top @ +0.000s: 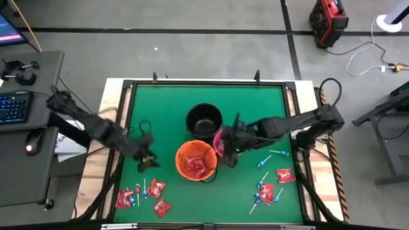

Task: Sort candy by brand, put in halloween buckets
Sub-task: Put the red candy into the orange bucket

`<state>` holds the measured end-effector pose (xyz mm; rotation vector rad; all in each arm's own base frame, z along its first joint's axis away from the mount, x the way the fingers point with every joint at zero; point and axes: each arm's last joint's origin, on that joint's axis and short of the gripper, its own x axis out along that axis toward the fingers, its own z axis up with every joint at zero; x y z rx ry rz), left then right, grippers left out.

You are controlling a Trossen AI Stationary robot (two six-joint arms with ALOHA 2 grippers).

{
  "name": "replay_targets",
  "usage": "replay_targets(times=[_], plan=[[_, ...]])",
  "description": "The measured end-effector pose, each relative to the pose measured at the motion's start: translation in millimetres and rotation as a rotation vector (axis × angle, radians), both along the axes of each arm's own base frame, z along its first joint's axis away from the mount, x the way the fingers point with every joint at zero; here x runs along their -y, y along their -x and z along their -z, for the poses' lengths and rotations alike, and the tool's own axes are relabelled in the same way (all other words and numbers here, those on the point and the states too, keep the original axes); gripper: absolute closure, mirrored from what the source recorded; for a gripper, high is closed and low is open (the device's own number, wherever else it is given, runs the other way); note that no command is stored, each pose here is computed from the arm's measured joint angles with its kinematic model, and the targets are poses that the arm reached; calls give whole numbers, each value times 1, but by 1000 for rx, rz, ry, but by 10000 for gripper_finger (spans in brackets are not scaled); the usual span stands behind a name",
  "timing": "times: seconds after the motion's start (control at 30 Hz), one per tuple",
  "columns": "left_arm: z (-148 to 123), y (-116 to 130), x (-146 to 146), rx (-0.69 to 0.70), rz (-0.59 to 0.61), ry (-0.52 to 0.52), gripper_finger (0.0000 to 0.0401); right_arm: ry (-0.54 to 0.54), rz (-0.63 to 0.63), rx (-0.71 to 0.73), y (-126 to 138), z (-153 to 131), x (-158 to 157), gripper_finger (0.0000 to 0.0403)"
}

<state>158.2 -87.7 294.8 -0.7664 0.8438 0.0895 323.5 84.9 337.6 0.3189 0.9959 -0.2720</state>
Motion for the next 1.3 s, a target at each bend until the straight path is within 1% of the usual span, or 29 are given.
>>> replay_targets(times=[0.1,0.2,0.27,0.4,0.5,0.57,0.67,0.8,0.87,0.93,1.0,1.07,1.1,1.13,1.23,1.3], plan=[[38,4,22,-239,-67,87,167,76,47,-123,19,1,-6,173],[70,6,41,-433,-135,187,167,60,71,-168,30,8,-11,174],[85,3,51,-516,-160,214,167,32,88,-198,37,19,-14,174],[102,-8,64,-551,-215,229,167,-5,159,-248,54,46,-14,174],[114,-17,68,-540,-264,219,167,-30,225,-247,66,64,-11,174],[123,-21,71,-560,-278,194,167,-49,255,-241,73,73,-9,174],[137,-25,74,-609,-292,156,167,-80,277,-228,80,81,-6,174],[149,-30,77,-610,-302,137,168,-90,276,-225,83,83,-5,174],[151,-32,77,-607,-284,126,181,-82,258,-225,83,83,-5,174],[151,-32,77,-604,-273,124,215,-76,244,-227,83,83,-5,174],[148,-33,77,-588,-253,131,272,-71,235,-230,83,83,-5,174],[138,-32,75,-558,-228,124,347,-66,228,-234,83,84,-5,174],[131,-31,74,-537,-218,112,373,-64,224,-234,83,84,-5,174],[123,-30,71,-515,-220,105,384,-61,215,-235,83,84,-5,174],[93,-22,56,-470,-246,45,377,-50,191,-247,85,83,-5,174],[69,-18,43,-405,-253,-5,380,-36,163,-278,89,81,-3,174]])
